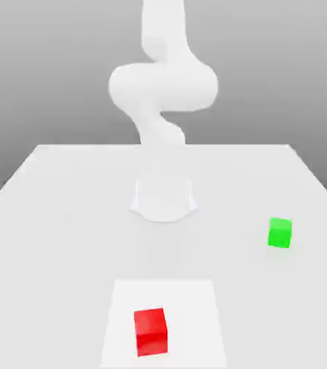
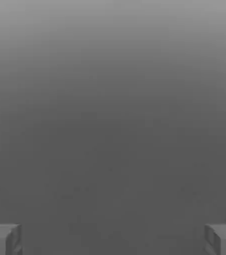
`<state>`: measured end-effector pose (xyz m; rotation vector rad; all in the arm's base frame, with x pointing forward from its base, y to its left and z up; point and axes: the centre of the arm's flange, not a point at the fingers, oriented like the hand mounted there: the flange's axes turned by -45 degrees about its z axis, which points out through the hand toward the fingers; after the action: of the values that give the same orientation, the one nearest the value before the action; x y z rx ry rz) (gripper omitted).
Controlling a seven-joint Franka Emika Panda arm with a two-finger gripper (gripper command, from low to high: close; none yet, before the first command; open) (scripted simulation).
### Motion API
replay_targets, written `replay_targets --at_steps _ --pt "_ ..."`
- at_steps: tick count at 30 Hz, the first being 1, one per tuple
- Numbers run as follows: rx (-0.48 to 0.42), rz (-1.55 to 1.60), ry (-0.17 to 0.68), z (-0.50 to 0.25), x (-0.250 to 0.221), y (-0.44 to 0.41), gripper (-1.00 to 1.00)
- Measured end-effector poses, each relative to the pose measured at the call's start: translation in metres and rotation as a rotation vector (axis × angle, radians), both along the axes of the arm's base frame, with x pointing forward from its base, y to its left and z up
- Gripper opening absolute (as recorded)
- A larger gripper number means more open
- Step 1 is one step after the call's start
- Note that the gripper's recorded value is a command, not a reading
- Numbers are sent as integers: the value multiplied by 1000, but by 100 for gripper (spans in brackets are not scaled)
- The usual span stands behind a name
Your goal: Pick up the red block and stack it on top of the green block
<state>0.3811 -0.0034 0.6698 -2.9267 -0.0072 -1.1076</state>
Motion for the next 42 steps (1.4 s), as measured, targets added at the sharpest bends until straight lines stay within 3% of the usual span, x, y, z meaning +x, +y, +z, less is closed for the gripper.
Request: replay_targets --at_steps 11,17,23,28,29,36,42 --pt "-16 77 337 -211 94 -7 0" --pt "-36 112 517 -331 101 -11 0" --pt "-66 144 694 -445 78 -17 0" --pt "-71 149 720 -510 74 -18 0" --pt "-71 149 721 -520 73 -18 -100" --pt "-71 149 721 -521 73 -18 -100" --pt "-65 159 721 -461 69 -1 -100"
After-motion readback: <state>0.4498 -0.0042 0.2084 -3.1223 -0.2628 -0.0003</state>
